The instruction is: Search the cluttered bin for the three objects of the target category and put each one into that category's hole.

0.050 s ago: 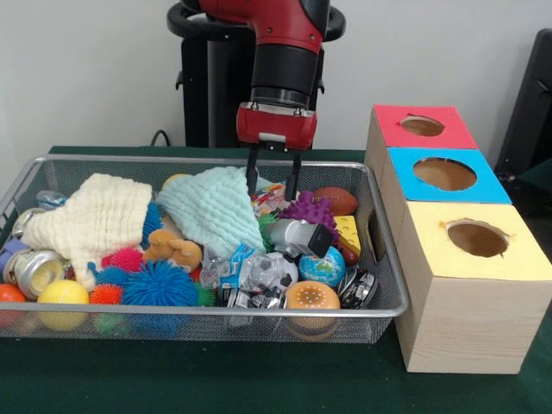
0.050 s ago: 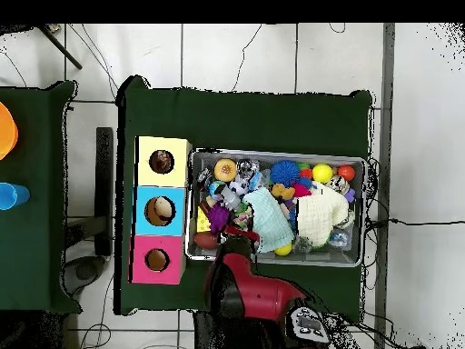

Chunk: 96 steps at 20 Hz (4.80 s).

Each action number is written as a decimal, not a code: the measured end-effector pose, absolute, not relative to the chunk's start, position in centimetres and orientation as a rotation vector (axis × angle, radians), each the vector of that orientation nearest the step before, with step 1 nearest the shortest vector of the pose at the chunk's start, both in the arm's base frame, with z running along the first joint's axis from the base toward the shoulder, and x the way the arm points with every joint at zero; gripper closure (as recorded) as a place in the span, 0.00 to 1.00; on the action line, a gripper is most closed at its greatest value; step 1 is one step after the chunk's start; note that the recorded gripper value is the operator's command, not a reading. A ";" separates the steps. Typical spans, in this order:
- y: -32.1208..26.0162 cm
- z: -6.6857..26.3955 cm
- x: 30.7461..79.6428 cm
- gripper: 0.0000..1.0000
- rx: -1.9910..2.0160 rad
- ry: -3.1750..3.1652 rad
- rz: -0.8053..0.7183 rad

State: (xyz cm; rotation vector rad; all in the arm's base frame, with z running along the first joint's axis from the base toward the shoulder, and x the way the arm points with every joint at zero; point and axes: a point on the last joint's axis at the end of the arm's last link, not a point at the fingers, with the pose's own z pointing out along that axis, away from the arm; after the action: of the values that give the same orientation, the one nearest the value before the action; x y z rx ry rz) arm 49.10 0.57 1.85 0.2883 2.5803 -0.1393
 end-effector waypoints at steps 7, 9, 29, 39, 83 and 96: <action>0.2 1.9 48.9 0.00 0.287 2.581 -0.156; 0.1 2.0 48.9 0.00 0.287 2.581 -0.158; -0.7 2.2 48.5 1.00 0.288 2.582 -0.190; 0.3 3.3 48.0 1.00 0.281 2.647 -0.194; 2.4 3.9 45.4 0.00 0.265 2.778 -0.195; 2.7 0.9 43.9 0.00 0.246 2.771 -0.182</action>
State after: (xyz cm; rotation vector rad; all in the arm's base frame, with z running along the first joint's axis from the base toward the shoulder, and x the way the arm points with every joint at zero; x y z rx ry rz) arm 43.88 2.75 0.86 0.2463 2.7713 -0.1820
